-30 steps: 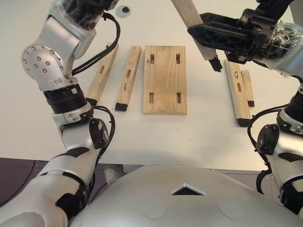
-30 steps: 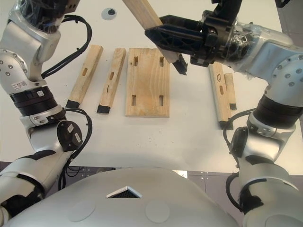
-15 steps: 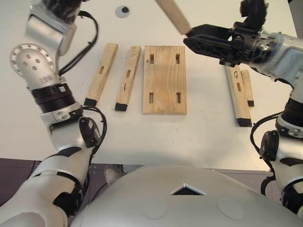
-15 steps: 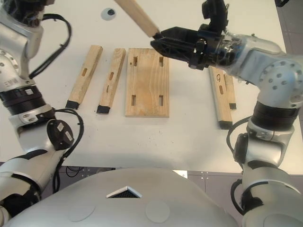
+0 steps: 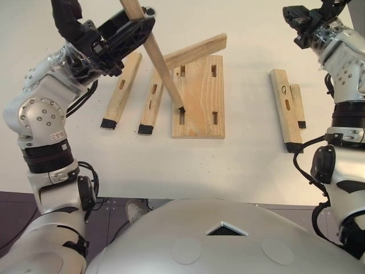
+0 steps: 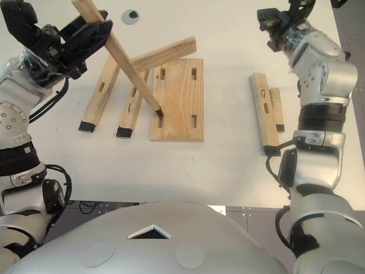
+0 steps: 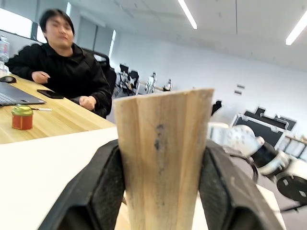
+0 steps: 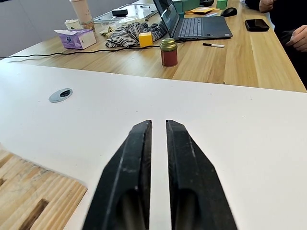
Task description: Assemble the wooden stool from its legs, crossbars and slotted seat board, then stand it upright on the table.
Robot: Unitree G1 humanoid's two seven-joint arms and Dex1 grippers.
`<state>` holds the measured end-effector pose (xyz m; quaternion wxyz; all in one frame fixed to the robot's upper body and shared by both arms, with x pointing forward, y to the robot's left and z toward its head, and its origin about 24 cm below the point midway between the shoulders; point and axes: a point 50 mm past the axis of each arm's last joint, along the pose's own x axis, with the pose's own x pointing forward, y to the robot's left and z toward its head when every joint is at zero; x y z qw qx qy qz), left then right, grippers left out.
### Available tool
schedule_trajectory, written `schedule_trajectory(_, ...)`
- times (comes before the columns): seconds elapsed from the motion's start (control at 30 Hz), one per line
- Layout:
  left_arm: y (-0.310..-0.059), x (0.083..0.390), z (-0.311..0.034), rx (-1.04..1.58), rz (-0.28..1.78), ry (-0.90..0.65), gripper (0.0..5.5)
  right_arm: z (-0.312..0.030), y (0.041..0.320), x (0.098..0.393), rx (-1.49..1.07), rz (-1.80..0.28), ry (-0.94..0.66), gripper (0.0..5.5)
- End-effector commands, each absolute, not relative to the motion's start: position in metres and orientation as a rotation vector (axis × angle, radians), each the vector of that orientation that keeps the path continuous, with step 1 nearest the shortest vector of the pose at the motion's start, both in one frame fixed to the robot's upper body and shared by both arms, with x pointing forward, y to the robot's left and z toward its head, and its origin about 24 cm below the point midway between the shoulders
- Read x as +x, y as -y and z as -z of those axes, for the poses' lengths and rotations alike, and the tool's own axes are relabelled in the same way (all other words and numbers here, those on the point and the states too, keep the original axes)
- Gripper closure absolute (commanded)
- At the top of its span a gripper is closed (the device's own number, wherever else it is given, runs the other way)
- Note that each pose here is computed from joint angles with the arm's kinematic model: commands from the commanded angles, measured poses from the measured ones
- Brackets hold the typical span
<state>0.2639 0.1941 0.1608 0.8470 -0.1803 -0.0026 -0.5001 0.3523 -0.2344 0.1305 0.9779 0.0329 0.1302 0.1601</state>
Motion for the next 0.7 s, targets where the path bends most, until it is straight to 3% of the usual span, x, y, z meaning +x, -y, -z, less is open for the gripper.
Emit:
schedule_trajectory(0.03, -0.193, 0.262, -0.152, -0.355, 1.06, -0.032, 3.49, -0.139, 0.232, 0.36, 0.053, -0.342, -0.245, 5.5)
schedule_trajectory(0.4, -0.197, 0.258, -0.155, -0.408, 1.091, -0.064, 3.49, -0.131, 0.232, 0.359, 0.041, -0.362, -0.282, 5.5)
schedule_trajectory(0.7, -0.195, 0.262, -0.136, -0.265, 1.102, -0.131, 3.49, -0.131, 0.231, 0.36, 0.024, -0.383, -0.288, 5.5)
